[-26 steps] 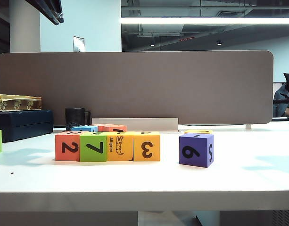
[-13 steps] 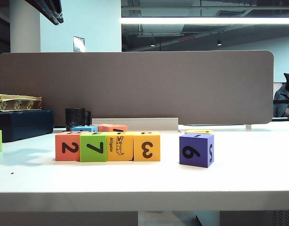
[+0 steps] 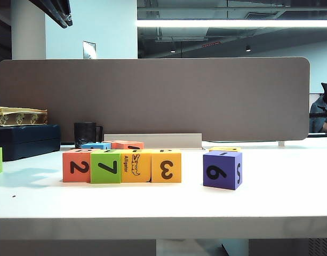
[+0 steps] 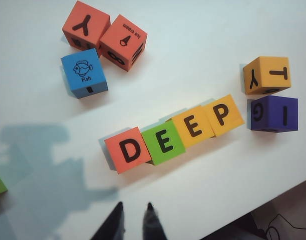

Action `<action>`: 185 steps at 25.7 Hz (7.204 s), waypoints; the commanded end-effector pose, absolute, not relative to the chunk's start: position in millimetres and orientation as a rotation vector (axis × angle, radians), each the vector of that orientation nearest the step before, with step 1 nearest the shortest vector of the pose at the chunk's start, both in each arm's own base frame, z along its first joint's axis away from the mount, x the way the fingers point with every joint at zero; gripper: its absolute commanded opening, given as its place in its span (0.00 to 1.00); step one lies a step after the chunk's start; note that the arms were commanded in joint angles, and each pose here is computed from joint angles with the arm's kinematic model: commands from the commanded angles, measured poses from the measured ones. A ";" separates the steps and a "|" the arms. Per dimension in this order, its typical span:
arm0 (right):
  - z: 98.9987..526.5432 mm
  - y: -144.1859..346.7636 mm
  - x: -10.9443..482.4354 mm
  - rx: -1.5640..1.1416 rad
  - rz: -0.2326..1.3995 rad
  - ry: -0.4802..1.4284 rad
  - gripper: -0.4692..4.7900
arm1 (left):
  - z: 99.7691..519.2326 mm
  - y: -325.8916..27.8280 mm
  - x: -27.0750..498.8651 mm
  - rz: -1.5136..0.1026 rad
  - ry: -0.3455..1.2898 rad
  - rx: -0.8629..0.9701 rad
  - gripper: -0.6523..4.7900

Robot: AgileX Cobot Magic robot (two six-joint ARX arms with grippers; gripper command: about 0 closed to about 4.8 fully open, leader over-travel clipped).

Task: Select the appropriate blocks from the scattered letter blocks on the table and arrange them in a row to spell out "DEEP".

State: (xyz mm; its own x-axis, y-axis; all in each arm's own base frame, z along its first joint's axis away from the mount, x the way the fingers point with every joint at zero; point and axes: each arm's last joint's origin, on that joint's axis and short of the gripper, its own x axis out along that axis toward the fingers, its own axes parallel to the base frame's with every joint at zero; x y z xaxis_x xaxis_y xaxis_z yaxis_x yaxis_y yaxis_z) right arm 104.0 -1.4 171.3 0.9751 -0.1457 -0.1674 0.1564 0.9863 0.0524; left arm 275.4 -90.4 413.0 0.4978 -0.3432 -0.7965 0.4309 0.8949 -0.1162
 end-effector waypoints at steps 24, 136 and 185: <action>148.4 -1.0 96.0 0.062 -0.127 0.155 0.09 | 415.4 -90.4 274.6 -0.473 0.923 0.101 0.21; 148.4 -1.0 96.0 0.062 -0.127 0.155 0.09 | 165.5 -9.0 101.1 -0.187 0.077 -0.021 0.21; 148.4 -0.9 96.0 0.062 -0.126 0.155 0.09 | 149.5 -8.0 94.1 -0.074 0.202 0.060 0.21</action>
State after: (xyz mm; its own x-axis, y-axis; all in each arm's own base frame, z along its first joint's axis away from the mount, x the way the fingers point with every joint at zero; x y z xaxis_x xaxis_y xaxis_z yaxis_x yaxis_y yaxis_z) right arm 96.3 -1.0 147.8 0.9774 -0.1223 -0.1722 0.1325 0.9900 0.0487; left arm 94.1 -9.0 150.5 0.9776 -0.0846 -0.1928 0.0951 0.9944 0.0459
